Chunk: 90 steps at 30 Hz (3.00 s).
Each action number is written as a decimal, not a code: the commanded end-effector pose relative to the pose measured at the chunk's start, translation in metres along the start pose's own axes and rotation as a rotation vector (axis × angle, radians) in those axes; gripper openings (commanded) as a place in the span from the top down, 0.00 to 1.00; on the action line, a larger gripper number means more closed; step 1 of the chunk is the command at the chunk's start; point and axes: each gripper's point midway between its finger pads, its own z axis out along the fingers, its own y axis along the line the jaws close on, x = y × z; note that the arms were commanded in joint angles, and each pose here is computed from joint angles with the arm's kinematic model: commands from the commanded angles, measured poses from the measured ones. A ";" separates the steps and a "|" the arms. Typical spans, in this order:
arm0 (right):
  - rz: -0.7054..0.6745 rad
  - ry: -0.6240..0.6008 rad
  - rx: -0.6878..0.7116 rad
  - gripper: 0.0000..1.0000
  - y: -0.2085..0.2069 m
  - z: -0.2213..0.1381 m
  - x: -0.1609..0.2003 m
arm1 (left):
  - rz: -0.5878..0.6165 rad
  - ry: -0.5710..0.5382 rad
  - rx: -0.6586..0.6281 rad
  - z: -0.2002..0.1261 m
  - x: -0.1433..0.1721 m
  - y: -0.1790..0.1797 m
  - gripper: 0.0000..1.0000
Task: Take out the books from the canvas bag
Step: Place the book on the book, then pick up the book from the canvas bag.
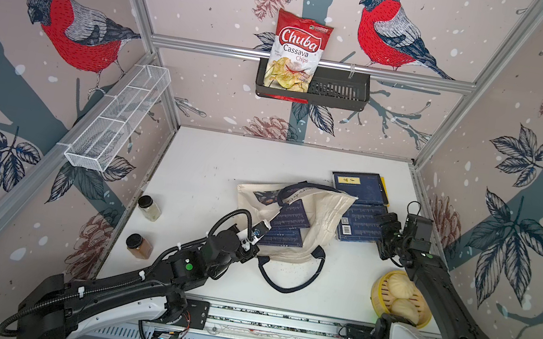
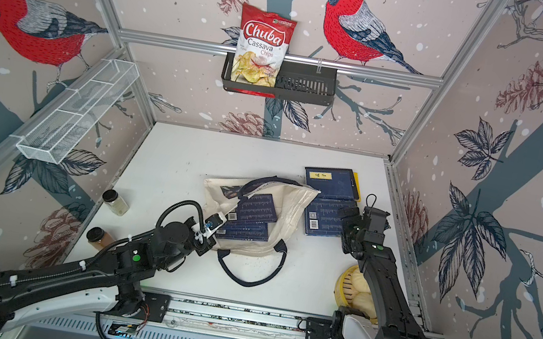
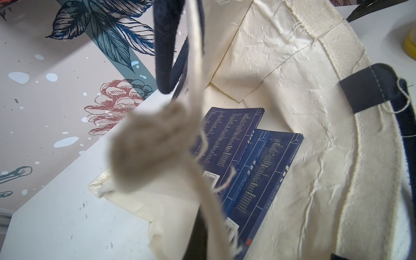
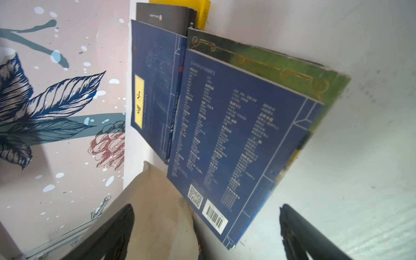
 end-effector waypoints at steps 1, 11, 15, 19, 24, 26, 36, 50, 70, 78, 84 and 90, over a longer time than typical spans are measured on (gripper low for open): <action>-0.090 0.002 -0.104 0.00 0.028 -0.014 0.008 | -0.014 -0.064 -0.001 -0.002 -0.018 0.002 1.00; -0.328 -0.082 -0.439 0.00 0.118 -0.083 0.065 | -0.016 -0.072 0.004 -0.003 -0.019 0.002 1.00; -0.381 -0.060 -0.556 0.00 0.132 -0.101 0.103 | -0.017 -0.078 0.009 -0.003 -0.021 0.001 1.00; -0.413 0.034 -0.578 0.00 0.131 -0.094 0.147 | -0.015 -0.076 0.006 -0.003 -0.020 0.002 1.00; -0.467 0.104 -0.597 0.00 0.129 -0.089 0.195 | -0.015 -0.081 0.002 -0.004 -0.020 0.003 1.00; -0.487 0.114 -0.603 0.00 0.129 -0.090 0.207 | -0.015 -0.085 0.001 -0.004 -0.021 0.003 1.00; -0.542 0.165 -0.555 0.00 0.122 -0.076 0.245 | -0.018 -0.091 0.001 -0.004 -0.022 0.003 1.00; -0.560 0.234 -0.506 0.01 0.106 -0.049 0.272 | -0.021 -0.099 -0.010 -0.005 -0.024 0.005 1.00; -0.508 0.400 -0.280 0.06 0.064 0.014 0.312 | -0.004 -0.085 0.011 -0.003 -0.019 0.000 1.00; -0.450 0.338 -0.262 0.13 0.060 0.040 0.294 | 0.000 -0.080 0.022 -0.002 -0.018 -0.002 1.00; -0.412 0.334 -0.244 0.17 0.059 0.061 0.284 | 0.002 -0.075 0.028 -0.001 -0.016 -0.004 1.00; -0.395 0.329 -0.246 0.22 0.061 0.075 0.287 | 0.007 -0.070 0.034 0.000 -0.015 -0.005 1.00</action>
